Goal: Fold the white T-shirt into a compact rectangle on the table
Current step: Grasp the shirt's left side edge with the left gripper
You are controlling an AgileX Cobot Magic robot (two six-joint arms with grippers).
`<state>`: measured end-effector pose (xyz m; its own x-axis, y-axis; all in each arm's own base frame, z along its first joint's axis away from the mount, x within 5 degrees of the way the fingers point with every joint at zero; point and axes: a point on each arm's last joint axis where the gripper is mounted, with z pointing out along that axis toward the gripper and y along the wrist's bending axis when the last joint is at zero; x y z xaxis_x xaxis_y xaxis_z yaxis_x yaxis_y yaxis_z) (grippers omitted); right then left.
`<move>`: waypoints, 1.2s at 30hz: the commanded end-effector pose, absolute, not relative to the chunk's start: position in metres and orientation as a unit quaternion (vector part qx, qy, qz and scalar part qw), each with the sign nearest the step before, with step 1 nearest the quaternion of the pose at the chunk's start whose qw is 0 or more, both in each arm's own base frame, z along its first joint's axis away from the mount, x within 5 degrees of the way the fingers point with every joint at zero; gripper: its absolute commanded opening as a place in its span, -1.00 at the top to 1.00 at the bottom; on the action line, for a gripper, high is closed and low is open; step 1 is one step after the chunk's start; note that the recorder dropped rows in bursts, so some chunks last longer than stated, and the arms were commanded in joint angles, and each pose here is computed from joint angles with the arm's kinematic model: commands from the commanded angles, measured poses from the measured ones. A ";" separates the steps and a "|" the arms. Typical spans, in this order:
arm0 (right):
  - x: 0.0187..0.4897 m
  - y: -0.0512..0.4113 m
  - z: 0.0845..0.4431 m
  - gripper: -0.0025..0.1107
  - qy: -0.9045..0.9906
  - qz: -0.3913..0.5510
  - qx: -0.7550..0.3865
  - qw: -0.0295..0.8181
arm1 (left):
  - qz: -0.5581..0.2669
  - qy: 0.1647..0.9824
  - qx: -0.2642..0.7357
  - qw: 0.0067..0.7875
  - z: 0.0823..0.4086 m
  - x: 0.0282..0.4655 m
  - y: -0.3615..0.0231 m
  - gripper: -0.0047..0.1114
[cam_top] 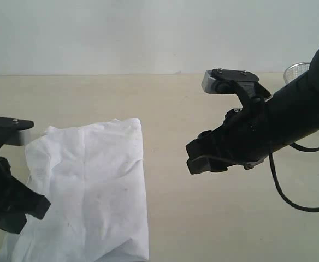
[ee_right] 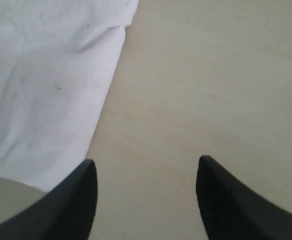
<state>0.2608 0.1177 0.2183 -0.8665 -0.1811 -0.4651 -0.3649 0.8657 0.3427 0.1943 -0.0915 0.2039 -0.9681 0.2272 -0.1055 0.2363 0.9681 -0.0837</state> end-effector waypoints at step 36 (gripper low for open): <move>0.258 0.117 0.221 0.03 0.941 0.218 -0.149 0.212 | -0.110 0.992 0.055 0.016 0.144 0.190 -0.097 0.16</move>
<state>0.2589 0.1184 0.2179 -0.8735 -0.1870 -0.4495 -0.3665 0.8603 0.3543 0.1888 -0.0970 0.1456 -0.9930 0.1129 -0.0347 0.1177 0.9704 -0.2111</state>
